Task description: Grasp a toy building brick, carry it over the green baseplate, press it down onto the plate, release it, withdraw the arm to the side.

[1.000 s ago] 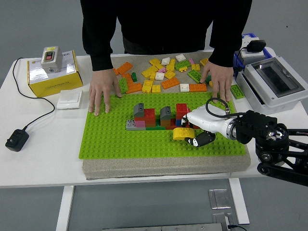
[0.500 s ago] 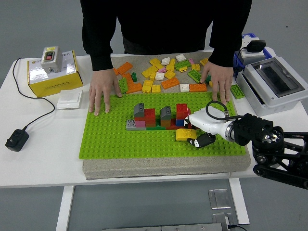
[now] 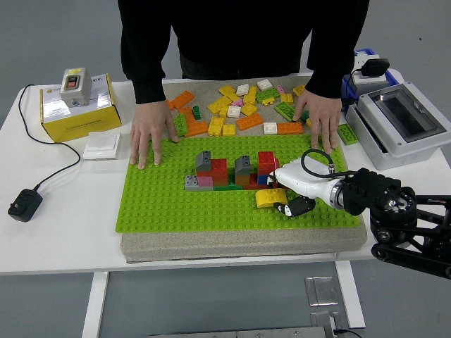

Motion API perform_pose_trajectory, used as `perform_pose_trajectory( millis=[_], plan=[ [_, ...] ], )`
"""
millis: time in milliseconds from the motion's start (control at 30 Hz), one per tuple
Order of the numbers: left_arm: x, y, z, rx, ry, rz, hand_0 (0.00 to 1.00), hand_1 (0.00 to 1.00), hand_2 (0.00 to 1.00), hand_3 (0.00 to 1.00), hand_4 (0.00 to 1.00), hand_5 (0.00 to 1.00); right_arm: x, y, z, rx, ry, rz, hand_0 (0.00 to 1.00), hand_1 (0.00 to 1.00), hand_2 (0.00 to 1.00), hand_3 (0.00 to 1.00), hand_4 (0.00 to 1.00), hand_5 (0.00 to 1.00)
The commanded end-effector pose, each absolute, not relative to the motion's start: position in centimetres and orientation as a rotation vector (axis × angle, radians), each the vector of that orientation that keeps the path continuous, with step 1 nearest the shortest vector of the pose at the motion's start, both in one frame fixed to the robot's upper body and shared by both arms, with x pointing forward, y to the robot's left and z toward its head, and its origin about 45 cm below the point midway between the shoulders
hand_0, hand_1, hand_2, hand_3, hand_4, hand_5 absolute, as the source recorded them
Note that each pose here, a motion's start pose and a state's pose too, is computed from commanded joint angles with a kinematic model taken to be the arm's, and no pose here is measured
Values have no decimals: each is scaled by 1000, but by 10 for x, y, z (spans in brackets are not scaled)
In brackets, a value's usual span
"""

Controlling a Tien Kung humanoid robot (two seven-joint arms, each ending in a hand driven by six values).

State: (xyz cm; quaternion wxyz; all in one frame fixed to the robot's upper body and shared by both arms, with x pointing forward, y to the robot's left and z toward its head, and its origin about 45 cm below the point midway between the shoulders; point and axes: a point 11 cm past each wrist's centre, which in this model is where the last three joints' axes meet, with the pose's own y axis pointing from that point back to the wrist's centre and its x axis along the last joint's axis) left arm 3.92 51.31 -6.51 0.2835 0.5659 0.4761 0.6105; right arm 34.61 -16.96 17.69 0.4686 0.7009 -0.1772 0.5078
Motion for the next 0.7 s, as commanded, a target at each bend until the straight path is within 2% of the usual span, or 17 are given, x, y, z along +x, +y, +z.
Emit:
perform_pose_trajectory(
  millis=[133, 167, 700],
  plan=[
    [39, 513, -65, 1514, 1274, 1635, 685, 638, 604, 704, 159, 612, 346, -171, 177, 1718, -434, 1244, 234, 266, 583, 642, 303, 241],
    [39, 513, -65, 1514, 1274, 1635, 685, 638, 605, 704, 160, 612, 346, -171, 177, 1718, -434, 1244, 237, 266, 606, 712, 310, 232],
    [40, 514, -65, 1515, 1270, 1635, 685, 639, 603, 703, 158, 611, 345, -176, 177, 1723, -439, 1229, 235, 267, 610, 721, 323, 227]
  ],
)
